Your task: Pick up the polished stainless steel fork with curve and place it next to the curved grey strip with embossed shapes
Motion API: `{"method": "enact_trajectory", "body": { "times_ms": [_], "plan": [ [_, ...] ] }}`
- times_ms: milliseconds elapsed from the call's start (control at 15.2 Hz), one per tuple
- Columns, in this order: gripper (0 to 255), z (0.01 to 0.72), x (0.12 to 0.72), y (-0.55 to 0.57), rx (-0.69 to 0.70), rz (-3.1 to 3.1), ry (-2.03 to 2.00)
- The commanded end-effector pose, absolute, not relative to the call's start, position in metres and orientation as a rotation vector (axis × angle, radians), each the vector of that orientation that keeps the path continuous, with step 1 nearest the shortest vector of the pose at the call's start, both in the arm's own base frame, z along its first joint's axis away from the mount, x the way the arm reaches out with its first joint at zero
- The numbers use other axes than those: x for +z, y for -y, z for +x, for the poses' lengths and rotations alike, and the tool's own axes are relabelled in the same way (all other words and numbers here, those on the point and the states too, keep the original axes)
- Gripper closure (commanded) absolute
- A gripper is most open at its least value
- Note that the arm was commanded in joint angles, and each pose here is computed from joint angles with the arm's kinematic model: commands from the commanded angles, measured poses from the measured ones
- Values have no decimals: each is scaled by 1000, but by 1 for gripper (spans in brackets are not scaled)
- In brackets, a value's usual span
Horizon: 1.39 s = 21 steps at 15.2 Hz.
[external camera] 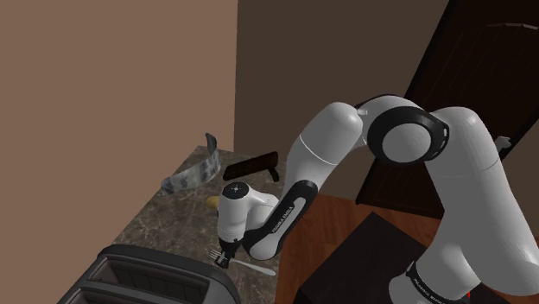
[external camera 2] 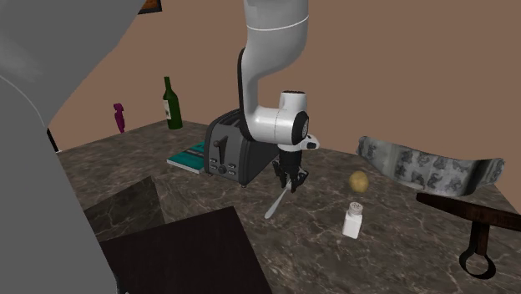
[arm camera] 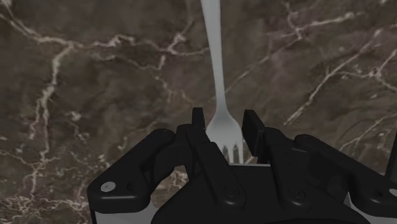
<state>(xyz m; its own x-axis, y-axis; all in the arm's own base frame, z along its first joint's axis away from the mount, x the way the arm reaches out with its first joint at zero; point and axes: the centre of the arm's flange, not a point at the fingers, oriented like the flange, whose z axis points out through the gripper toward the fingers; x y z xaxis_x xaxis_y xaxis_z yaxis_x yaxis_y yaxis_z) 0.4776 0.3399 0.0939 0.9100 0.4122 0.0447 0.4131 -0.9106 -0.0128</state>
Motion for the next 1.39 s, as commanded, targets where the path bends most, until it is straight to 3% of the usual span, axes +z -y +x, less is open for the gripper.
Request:
{"method": "enact_trajectory", "body": {
  "times_ms": [0, 1320],
  "plan": [
    [255, 474, 91, -344, -60, -3041, 669],
    [255, 475, 176, -344, -59, -3042, 669]
  ]
}}
